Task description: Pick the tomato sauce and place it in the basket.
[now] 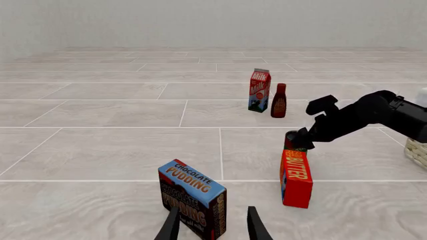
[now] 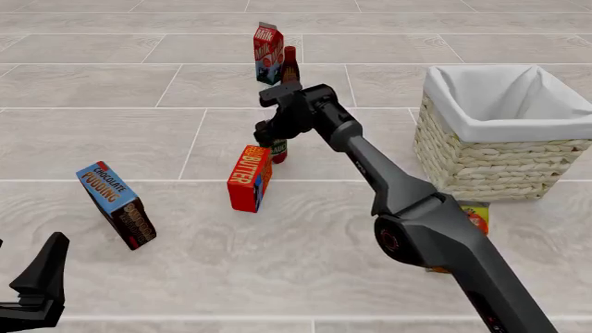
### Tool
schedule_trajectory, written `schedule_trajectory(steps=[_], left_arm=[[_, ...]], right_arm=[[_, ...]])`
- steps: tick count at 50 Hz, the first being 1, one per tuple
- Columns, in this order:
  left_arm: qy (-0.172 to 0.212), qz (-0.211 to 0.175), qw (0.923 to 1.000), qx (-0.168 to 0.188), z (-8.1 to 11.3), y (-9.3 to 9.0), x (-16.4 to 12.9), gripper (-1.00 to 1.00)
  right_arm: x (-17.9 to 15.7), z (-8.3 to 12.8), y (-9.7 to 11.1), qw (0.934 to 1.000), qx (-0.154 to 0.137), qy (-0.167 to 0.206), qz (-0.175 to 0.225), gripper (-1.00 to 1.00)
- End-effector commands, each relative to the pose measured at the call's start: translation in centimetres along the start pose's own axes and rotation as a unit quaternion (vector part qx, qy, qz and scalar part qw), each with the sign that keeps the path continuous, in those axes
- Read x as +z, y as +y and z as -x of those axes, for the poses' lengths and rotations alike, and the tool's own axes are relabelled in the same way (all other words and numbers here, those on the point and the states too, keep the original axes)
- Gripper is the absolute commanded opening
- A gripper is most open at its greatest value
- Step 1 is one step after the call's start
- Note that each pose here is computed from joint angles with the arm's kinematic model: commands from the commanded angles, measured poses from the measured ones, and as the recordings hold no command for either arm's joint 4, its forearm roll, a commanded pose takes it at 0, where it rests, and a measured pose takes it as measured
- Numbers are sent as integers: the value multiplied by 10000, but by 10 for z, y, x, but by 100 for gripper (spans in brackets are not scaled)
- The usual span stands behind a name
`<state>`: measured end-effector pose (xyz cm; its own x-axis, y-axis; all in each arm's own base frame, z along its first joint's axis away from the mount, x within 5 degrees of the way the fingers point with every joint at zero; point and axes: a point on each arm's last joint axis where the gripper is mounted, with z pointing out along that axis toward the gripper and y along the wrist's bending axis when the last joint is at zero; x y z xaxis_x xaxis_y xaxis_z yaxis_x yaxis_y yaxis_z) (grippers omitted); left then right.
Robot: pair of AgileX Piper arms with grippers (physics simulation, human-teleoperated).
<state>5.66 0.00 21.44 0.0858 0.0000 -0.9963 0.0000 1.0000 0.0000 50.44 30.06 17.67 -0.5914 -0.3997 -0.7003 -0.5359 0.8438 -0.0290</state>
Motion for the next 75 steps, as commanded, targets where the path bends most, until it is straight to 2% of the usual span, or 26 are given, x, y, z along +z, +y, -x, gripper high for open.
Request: schedule_trajectory(steps=[1,13,14,26,39,43,48,63,69,70,71,72,74,75], left_arm=[[0,0,10000,0,0,0,0,100],[0,0,10000,0,0,0,0,100],[0,0,10000,0,0,0,0,100],[0,0,10000,0,0,0,0,100],[0,0,10000,0,0,0,0,100],[0,0,10000,0,0,0,0,100],[0,0,10000,0,0,0,0,100],[0,0,10000,0,0,0,0,100],[0,0,10000,0,0,0,0,100],[0,0,10000,0,0,0,0,100],[0,0,10000,0,0,0,0,100],[0,0,10000,0,0,0,0,100],[0,0,10000,0,0,0,0,100],[0,0,10000,0,0,0,0,100]], right_arm=[[2,-2,2,10000,-4,16,17,100],[6,-4,-1,10000,9,24,0,100],[6,-4,-11,10000,-24,5,-64,-100],[2,0,-3,10000,-68,-40,-19,-100],[-27,19,-18,9994,-175,-263,-123,-100],[-48,32,-32,9987,-179,-426,-225,-100],[-80,50,-36,9971,-269,-653,-274,-100],[-160,83,-45,9927,-329,-1085,-404,-100],[-199,94,-55,9893,-342,-1316,-530,-100],[-216,97,-60,9877,-326,-1411,-585,-100],[-216,97,-60,9877,-326,-1411,-585,-100],[-236,101,-64,9858,-270,-1527,-640,-100],[-243,102,-66,9851,-262,-1562,-666,-100],[-255,103,-74,9833,-238,-1639,-752,-100]])
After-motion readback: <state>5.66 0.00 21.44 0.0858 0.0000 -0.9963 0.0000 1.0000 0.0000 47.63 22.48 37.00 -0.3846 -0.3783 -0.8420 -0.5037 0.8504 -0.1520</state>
